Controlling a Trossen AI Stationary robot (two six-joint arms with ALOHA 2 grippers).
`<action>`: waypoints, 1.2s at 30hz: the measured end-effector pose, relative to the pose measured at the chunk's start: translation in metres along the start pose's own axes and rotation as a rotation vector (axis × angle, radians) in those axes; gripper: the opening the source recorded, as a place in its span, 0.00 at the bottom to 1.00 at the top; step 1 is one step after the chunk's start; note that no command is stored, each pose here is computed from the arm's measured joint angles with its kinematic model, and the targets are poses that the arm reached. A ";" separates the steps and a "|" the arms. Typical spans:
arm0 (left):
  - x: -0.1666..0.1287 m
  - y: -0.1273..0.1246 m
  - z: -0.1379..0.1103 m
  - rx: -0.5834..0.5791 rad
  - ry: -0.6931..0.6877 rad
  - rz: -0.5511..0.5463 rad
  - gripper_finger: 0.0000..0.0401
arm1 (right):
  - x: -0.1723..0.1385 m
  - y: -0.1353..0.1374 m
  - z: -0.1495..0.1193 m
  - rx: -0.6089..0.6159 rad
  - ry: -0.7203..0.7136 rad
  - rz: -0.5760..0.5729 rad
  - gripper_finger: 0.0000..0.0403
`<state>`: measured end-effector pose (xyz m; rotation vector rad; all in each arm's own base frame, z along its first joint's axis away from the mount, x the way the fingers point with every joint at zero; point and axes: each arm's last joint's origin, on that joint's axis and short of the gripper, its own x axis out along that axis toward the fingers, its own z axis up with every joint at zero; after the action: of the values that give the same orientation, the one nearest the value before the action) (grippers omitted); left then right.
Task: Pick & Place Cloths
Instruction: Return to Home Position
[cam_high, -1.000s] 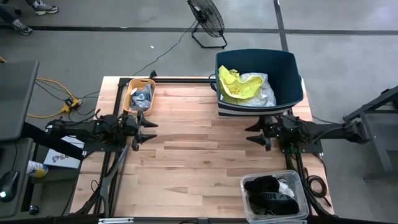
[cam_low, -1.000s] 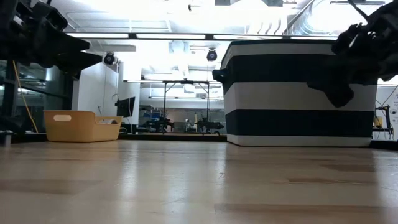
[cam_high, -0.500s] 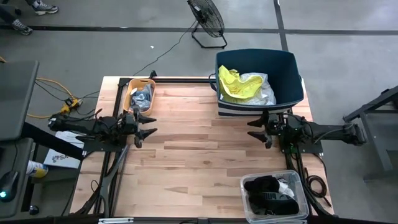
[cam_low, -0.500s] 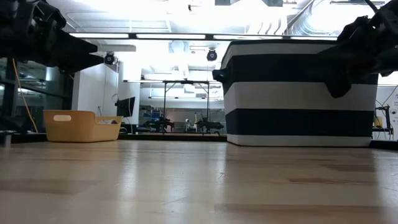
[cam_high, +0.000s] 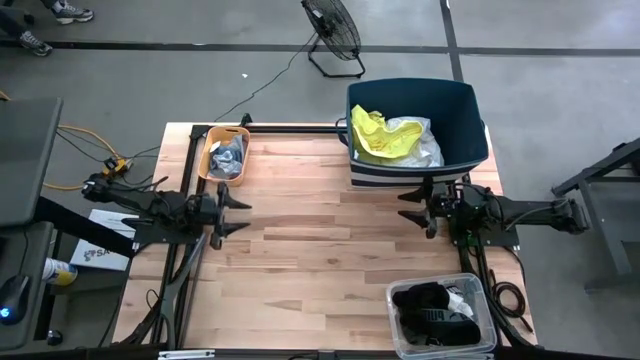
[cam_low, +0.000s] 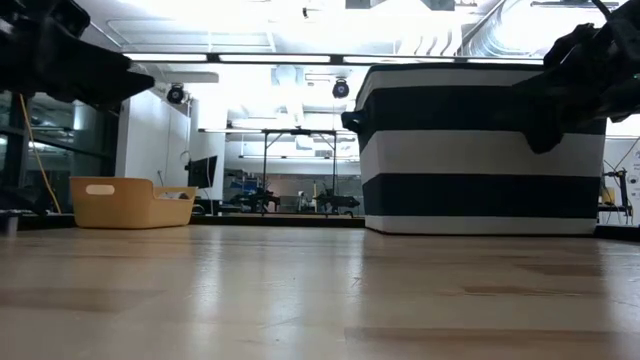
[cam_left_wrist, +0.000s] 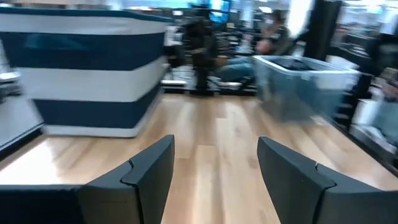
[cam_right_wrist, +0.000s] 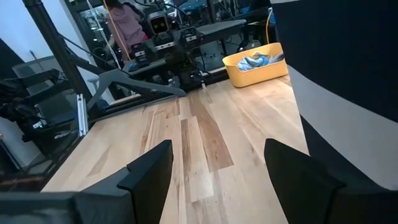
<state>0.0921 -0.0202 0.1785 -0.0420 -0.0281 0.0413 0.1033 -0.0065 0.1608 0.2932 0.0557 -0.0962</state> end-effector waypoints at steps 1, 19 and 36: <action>0.000 -0.001 0.000 0.009 0.004 -0.029 0.57 | 0.000 0.000 0.000 0.000 -0.002 -0.001 0.61; 0.000 -0.002 -0.001 -0.048 0.012 -0.078 0.57 | 0.000 0.001 0.000 -0.004 0.004 0.032 0.61; 0.000 -0.002 0.000 -0.049 0.011 -0.079 0.57 | 0.000 0.001 0.000 -0.003 0.004 0.035 0.61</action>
<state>0.0921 -0.0226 0.1781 -0.0900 -0.0193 -0.0386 0.1033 -0.0056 0.1613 0.2917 0.0548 -0.0606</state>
